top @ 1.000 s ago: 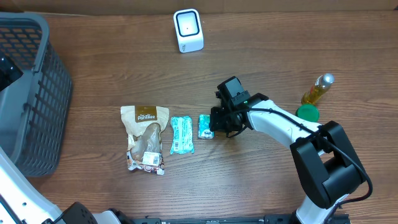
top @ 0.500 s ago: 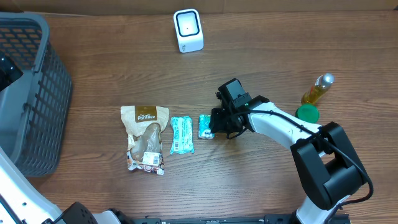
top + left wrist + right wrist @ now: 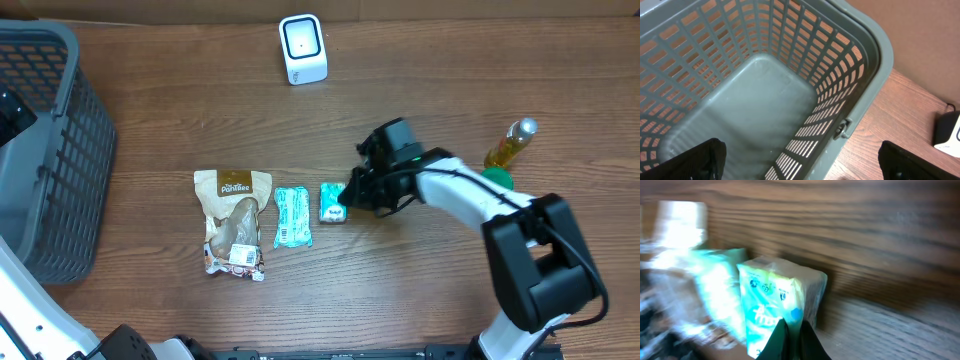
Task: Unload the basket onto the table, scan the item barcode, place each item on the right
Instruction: 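Lift the small teal packet and turn it upright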
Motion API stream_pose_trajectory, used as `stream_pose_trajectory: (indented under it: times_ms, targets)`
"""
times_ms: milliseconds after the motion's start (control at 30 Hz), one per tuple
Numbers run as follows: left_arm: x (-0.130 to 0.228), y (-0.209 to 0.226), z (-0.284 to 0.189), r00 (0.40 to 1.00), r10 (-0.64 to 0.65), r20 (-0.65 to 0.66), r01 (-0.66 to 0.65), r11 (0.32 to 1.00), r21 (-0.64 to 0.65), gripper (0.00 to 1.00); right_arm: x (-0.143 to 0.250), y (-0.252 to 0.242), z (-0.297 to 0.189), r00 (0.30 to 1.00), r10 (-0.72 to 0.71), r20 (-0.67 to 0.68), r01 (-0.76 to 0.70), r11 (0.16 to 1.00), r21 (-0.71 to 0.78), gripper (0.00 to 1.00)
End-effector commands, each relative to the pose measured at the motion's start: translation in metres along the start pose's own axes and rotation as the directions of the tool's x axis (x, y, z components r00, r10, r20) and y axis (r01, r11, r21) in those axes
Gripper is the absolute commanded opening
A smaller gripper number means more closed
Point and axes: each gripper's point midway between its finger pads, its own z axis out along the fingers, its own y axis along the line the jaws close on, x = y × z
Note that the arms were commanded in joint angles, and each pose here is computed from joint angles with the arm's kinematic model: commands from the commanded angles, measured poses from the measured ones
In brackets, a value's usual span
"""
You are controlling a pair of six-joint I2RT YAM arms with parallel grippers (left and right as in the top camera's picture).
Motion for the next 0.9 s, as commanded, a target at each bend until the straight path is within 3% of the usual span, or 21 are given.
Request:
stream_pose_trajectory:
  times_ms: [0, 100, 267, 467, 867]
  targets:
    - [0.001, -0.002, 0.003, 1.0, -0.006, -0.008, 0.006, 1.0, 0.012, 1.0, 0.011, 0.061, -0.044, 0.985, -0.171, -0.023, 0.149, 0.911, -0.384, 0.04]
    - [0.001, -0.002, 0.003, 1.0, -0.006, -0.008, 0.006, 1.0, 0.012, 1.0, 0.019, 0.086, -0.08, 0.964, -0.266, 0.011, 0.22, 0.775, -0.593, 0.04]
    - [0.001, -0.002, 0.003, 1.0, -0.006, -0.008, 0.006, 1.0, 0.012, 1.0, 0.033, 0.107, -0.126, 0.935, -0.341, 0.101, 0.291, 0.57, -0.768, 0.04]
    - [0.002, -0.002, 0.003, 1.0, -0.006, -0.008, 0.006, 1.0, 0.012, 1.0, 0.043, 0.103, -0.137, 0.936, -0.328, 0.129, 0.305, 0.571, -0.762, 0.04]
    - [0.001, -0.002, 0.003, 1.0, -0.006, -0.008, 0.006, 1.0, 0.012, 1.0, 0.1, 0.118, -0.169, 0.917, -0.355, 0.182, 0.363, 0.554, -0.749, 0.04]
